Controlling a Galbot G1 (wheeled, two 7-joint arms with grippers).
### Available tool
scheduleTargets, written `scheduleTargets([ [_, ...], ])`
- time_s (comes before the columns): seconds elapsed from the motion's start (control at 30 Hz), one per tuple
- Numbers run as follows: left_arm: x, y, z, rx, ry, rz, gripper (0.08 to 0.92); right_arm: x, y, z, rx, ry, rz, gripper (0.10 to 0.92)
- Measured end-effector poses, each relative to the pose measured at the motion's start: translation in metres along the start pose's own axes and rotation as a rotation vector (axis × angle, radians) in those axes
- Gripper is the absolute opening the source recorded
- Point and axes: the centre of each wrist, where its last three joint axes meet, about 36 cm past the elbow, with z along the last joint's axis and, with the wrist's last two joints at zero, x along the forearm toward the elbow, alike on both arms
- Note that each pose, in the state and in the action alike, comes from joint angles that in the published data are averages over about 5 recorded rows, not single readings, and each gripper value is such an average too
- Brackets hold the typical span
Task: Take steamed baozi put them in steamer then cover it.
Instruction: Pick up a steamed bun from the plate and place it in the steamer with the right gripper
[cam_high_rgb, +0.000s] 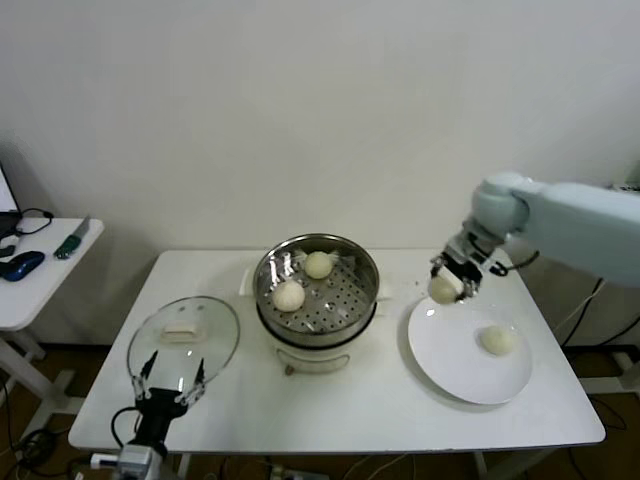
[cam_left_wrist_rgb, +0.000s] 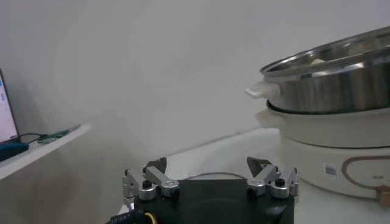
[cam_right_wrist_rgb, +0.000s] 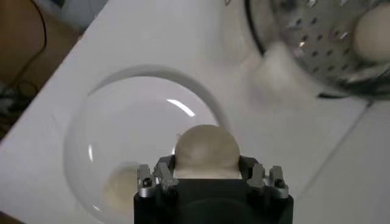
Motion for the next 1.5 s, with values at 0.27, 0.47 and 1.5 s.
scheduleTargets([
  [0.27,0.001,-0.005,0.000,-0.001,-0.001,0.016,0.823,0.045,-0.075,-0.057,0.308,0.036,0.016,0.687],
  [0.47,0.005,-0.003,-0.004,-0.002,-0.007,0.014,0.823,0.036,-0.119,-0.110,0.507,0.046,-0.009,0.687],
  [1.5,0.010,-0.002,0.014,0.008,0.011,0.025,0.823,-0.081,-0.156,-0.236,0.865,-0.039,-0.120,0.726],
])
